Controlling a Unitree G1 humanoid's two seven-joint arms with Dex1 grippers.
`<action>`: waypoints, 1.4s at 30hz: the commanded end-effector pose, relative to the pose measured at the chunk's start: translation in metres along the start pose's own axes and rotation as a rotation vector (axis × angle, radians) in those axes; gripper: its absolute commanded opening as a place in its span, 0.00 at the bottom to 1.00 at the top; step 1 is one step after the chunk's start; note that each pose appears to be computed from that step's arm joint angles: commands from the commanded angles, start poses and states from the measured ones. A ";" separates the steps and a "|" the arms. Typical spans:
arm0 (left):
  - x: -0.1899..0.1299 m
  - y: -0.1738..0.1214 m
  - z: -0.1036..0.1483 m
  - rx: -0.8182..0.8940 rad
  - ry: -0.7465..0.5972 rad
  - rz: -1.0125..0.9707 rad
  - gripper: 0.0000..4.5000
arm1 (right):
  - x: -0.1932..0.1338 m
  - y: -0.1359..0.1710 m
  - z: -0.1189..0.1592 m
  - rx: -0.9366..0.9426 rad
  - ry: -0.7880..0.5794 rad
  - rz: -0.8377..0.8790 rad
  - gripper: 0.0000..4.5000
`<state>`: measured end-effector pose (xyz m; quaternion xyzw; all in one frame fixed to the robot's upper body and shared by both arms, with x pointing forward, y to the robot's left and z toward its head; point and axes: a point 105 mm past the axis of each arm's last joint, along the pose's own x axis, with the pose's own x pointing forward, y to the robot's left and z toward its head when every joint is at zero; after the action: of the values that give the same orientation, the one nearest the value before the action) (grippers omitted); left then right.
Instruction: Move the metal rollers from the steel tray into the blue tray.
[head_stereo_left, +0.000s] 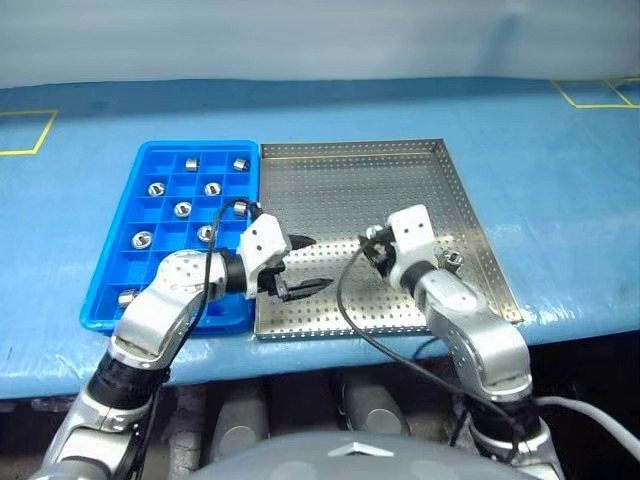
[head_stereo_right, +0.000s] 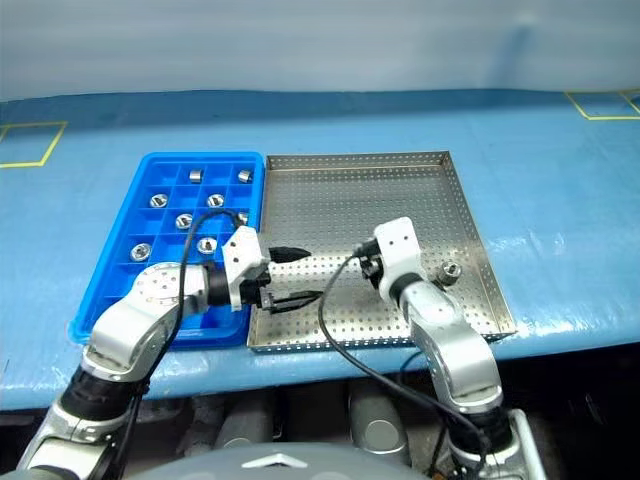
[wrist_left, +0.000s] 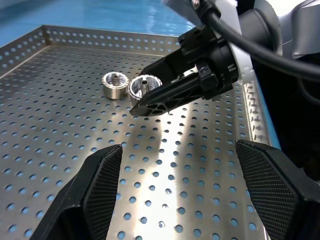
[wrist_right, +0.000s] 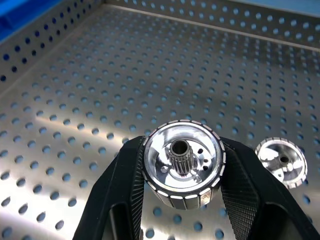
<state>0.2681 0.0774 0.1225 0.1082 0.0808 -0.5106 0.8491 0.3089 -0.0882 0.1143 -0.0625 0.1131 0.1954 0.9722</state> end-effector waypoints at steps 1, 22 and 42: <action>-0.030 0.013 0.015 0.030 -0.038 0.173 0.89 | 0.019 0.030 0.025 -0.026 -0.079 0.115 0.40; -0.120 -0.002 0.007 -0.070 -0.010 0.600 0.89 | 0.064 0.154 0.040 -0.149 -0.127 0.569 0.40; -0.103 0.003 0.006 -0.086 -0.009 0.525 0.89 | 0.037 0.132 0.003 -0.147 0.014 0.618 0.40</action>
<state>0.2230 0.1679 0.1486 0.0804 0.0779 -0.2610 0.9588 0.2995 0.0426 0.0945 -0.1061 0.1196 0.4690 0.8686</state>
